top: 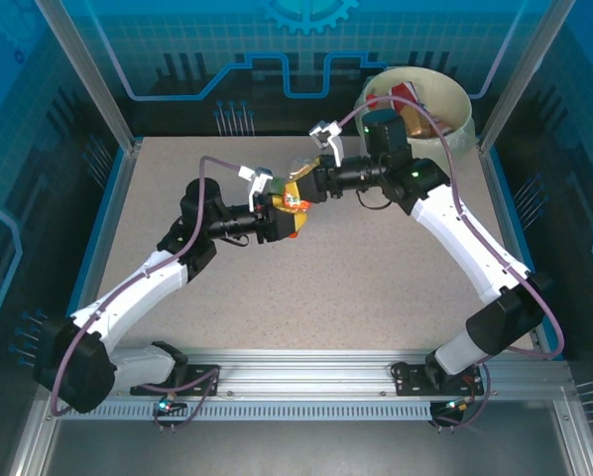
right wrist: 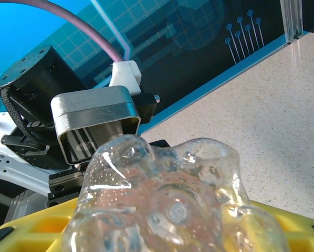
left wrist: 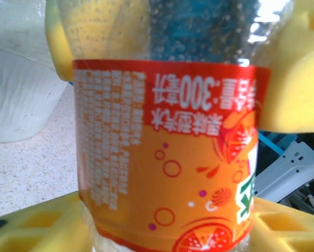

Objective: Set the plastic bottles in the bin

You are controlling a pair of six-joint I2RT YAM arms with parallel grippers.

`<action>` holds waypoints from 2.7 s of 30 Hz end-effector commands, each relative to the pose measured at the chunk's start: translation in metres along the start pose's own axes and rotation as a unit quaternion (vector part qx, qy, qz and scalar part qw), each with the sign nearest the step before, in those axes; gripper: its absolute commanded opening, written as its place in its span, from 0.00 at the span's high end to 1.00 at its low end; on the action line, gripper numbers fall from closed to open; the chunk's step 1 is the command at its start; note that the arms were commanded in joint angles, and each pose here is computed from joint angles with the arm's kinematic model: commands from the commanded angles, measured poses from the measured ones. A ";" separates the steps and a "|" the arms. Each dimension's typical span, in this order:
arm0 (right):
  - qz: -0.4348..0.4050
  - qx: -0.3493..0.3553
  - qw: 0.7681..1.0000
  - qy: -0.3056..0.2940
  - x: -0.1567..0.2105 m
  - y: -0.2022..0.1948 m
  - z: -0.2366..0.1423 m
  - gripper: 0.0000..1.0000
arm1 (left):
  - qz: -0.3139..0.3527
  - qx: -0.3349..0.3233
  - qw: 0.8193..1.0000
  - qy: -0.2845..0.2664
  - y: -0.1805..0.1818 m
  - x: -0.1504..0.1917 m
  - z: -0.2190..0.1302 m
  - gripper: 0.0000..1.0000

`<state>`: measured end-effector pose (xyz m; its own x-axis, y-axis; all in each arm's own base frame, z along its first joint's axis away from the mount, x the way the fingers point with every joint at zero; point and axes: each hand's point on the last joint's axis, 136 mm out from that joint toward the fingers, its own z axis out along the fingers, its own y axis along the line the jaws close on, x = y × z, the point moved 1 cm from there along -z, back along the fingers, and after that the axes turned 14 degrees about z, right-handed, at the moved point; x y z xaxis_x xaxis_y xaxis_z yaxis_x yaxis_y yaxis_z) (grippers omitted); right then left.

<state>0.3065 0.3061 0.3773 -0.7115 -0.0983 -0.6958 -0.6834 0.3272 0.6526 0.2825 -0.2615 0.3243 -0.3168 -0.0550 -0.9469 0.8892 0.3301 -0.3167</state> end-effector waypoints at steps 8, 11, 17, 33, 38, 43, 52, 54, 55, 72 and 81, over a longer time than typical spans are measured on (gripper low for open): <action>0.015 0.284 0.953 -0.108 -0.058 -0.092 -0.090 0.52 | -0.007 -0.192 0.981 -0.007 0.052 0.000 -0.020 0.01; 0.017 0.367 0.919 -0.146 -0.080 -0.117 -0.135 0.52 | -0.014 -0.229 0.973 -0.003 0.063 0.006 -0.027 0.01; -0.006 0.530 0.819 -0.220 -0.127 -0.143 -0.219 0.53 | -0.022 -0.278 0.960 0.008 0.077 0.016 -0.037 0.01; 0.026 0.729 0.641 -0.240 -0.147 -0.233 -0.309 0.52 | -0.038 -0.370 0.928 0.033 0.100 0.042 -0.066 0.01; 0.036 0.749 0.626 -0.214 -0.143 -0.267 -0.301 0.46 | -0.052 -0.394 0.917 0.042 0.106 0.051 -0.079 0.01; 0.045 0.734 0.641 -0.219 -0.148 -0.274 -0.287 0.14 | -0.066 -0.415 0.906 0.039 0.111 0.056 -0.094 0.01; 0.036 0.704 0.663 -0.251 -0.160 -0.243 -0.287 0.00 | -0.090 -0.426 0.900 0.035 0.119 0.061 -0.100 0.01; 0.038 0.700 0.666 -0.253 -0.159 -0.240 -0.288 0.00 | -0.095 -0.426 0.899 0.035 0.121 0.062 -0.100 0.01; 0.042 0.694 0.673 -0.253 -0.158 -0.239 -0.287 0.00 | -0.096 -0.426 0.899 0.036 0.121 0.062 -0.099 0.01; 0.109 0.551 0.787 -0.256 -0.144 -0.209 -0.247 0.00 | -0.123 -0.435 0.890 0.054 0.130 0.076 -0.101 0.01; -0.004 0.390 0.904 -0.176 -0.126 -0.156 -0.118 0.00 | -0.206 -0.504 0.837 0.052 0.152 0.101 -0.122 0.01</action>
<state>0.4976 0.0950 0.3818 -0.5552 0.2512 -0.7928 -0.0290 0.9469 0.3204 0.3456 -0.1194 0.2031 -0.5697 -0.2145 -0.7934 0.1195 0.9335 -0.3382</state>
